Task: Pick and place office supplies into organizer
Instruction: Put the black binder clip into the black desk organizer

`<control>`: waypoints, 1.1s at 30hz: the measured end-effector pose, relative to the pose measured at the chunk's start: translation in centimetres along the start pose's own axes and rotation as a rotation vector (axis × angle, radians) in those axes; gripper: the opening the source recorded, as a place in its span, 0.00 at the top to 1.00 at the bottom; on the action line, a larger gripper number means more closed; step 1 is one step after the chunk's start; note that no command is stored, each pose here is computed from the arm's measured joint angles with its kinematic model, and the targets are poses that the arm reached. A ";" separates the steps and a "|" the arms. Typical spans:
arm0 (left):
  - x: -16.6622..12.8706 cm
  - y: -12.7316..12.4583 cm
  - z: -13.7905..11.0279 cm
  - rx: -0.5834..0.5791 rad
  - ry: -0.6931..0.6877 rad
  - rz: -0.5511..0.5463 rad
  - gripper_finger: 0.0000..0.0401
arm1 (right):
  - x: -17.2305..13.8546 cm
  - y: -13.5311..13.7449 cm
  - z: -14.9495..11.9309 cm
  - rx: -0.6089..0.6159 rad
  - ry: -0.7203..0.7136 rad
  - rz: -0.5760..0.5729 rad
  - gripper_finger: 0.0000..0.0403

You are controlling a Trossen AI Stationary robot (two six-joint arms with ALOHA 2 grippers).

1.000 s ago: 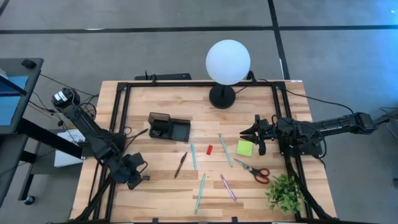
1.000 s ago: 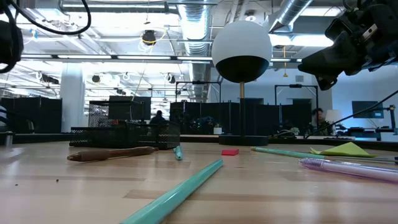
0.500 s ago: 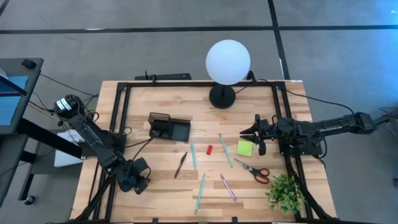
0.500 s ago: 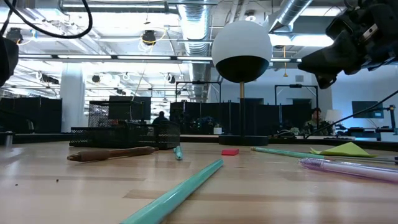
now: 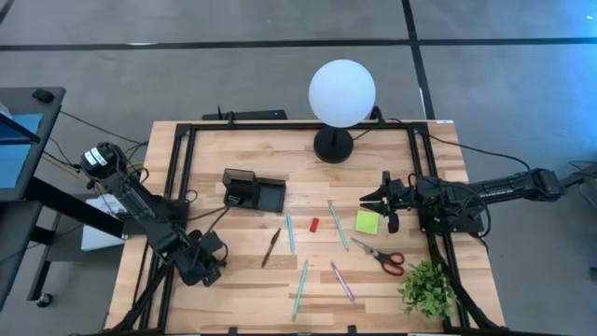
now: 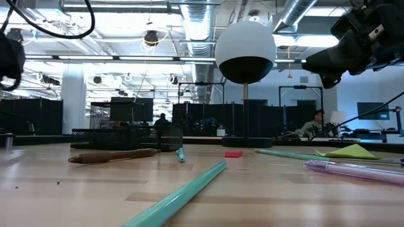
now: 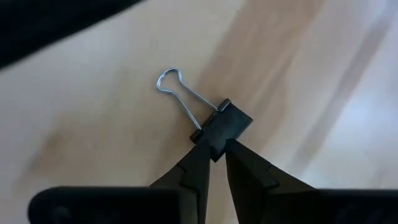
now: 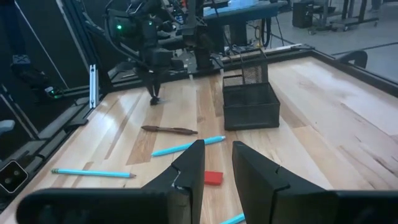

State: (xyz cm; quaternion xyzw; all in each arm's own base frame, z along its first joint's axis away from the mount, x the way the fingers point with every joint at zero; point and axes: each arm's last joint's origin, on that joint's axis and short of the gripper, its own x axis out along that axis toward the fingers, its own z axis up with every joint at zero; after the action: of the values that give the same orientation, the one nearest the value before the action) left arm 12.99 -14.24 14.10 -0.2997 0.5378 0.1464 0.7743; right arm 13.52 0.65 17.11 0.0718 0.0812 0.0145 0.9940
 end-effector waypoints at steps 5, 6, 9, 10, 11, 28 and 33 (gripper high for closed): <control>0.2 0.5 1.2 0.074 -0.084 0.061 0.91 | 0.0 0.0 0.0 0.000 0.000 0.000 0.81; 0.3 0.6 1.5 0.087 -0.101 0.072 0.92 | 0.0 0.0 0.0 0.000 0.000 0.000 0.81; 0.4 0.9 2.4 0.113 -0.141 0.101 0.93 | 0.0 0.0 0.0 0.000 0.000 0.000 0.81; 0.5 0.9 2.7 0.120 -0.158 0.112 0.93 | 0.0 0.0 0.0 0.000 0.000 0.000 0.81; 0.5 1.0 3.1 0.128 -0.173 0.122 0.93 | 0.0 0.0 0.0 0.000 0.000 0.000 0.81; 0.7 1.4 4.4 0.423 -0.157 0.169 0.87 | 0.0 0.0 0.0 0.000 0.000 0.000 0.81; 0.4 0.9 4.7 0.479 -0.165 0.158 0.74 | 0.0 0.0 0.0 0.000 0.000 0.000 0.81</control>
State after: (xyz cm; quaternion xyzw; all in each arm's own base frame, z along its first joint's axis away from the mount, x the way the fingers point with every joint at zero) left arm 16.17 -10.71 14.57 -0.0520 0.5140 0.0989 0.8505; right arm 13.52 0.65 17.11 0.0720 0.0812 0.0147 0.9940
